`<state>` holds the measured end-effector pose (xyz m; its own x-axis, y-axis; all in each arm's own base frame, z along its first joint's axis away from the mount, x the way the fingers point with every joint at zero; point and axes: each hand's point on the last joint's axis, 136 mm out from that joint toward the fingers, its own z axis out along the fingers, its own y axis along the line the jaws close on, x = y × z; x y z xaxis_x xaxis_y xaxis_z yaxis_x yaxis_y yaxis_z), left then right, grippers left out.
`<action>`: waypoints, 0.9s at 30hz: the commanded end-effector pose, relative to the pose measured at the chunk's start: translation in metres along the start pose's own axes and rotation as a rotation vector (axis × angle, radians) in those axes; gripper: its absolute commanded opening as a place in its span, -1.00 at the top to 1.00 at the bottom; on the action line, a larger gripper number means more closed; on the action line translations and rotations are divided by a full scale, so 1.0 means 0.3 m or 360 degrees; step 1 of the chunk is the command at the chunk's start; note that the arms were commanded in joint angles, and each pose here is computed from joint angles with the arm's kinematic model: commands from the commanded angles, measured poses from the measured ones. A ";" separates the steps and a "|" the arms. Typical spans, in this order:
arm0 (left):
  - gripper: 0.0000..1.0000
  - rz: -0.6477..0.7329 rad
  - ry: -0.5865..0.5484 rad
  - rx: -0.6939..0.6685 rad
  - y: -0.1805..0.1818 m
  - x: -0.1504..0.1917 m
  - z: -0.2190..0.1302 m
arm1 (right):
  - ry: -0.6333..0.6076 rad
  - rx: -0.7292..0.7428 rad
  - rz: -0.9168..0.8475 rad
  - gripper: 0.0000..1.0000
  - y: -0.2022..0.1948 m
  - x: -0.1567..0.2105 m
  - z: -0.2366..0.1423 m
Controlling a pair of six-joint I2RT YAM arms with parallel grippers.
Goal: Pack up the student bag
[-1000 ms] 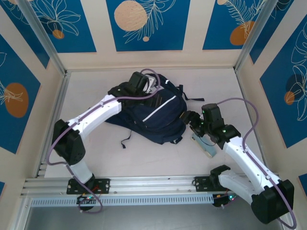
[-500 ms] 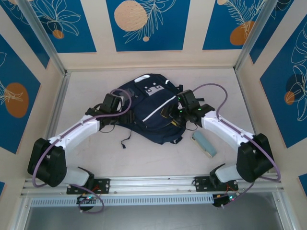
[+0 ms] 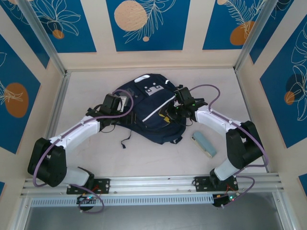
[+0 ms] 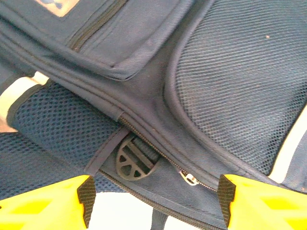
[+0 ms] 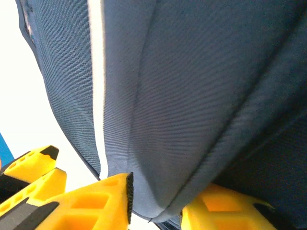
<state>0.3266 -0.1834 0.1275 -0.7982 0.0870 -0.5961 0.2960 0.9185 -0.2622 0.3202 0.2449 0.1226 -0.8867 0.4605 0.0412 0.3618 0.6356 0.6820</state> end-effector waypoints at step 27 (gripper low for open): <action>-0.32 0.0429 -0.0021 0.0351 -0.115 -0.036 0.128 | 0.0003 -0.0665 -0.0073 1.00 0.406 -0.171 -0.253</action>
<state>0.3405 -0.2247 0.1073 -0.6991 0.2720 -0.6612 0.5546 0.7899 -0.2615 0.3724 0.2469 0.2148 -0.8876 0.4535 0.0808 0.2915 0.4169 0.8609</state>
